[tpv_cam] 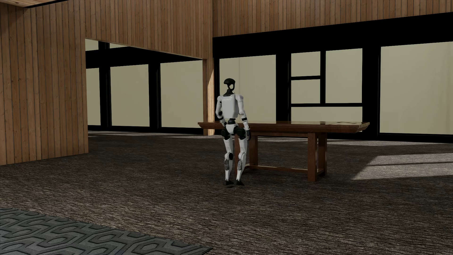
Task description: Move towards the table
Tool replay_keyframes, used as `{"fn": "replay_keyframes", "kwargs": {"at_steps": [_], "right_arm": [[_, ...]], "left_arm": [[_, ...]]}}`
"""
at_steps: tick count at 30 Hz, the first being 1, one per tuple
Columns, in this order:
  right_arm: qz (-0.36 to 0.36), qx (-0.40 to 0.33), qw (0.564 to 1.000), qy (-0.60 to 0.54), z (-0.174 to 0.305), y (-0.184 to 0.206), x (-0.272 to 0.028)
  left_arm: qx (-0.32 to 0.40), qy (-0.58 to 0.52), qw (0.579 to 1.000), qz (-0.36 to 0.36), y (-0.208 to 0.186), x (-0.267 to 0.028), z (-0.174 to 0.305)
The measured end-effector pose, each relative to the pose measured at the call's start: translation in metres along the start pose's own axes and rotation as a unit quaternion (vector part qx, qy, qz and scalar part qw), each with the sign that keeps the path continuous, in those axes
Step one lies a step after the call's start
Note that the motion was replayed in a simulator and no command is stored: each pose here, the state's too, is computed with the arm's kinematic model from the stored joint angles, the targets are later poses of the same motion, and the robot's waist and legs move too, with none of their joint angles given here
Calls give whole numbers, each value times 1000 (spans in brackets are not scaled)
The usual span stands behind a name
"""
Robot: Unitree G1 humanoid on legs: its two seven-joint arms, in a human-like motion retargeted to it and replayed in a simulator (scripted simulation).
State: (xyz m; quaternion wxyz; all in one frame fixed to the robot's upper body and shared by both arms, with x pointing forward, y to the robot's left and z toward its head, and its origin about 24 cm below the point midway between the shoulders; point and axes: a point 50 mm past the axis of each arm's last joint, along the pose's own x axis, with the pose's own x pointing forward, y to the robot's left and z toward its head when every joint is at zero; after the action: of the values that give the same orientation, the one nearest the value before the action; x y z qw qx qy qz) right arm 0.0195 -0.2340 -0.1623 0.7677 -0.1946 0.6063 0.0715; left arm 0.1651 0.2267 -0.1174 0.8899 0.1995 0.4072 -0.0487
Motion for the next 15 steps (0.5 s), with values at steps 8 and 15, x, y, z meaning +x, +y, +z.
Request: {"fn": "replay_keyframes", "kwargs": {"at_steps": [8, 15], "right_arm": [[-56, 1, 987, -149, 102, -46, 3], [-34, -5, 996, -80, 56, -29, 6]], "left_arm": [[85, 267, 952, -122, -63, -70, -146], [25, 306, 948, -87, -56, -90, -168]]}}
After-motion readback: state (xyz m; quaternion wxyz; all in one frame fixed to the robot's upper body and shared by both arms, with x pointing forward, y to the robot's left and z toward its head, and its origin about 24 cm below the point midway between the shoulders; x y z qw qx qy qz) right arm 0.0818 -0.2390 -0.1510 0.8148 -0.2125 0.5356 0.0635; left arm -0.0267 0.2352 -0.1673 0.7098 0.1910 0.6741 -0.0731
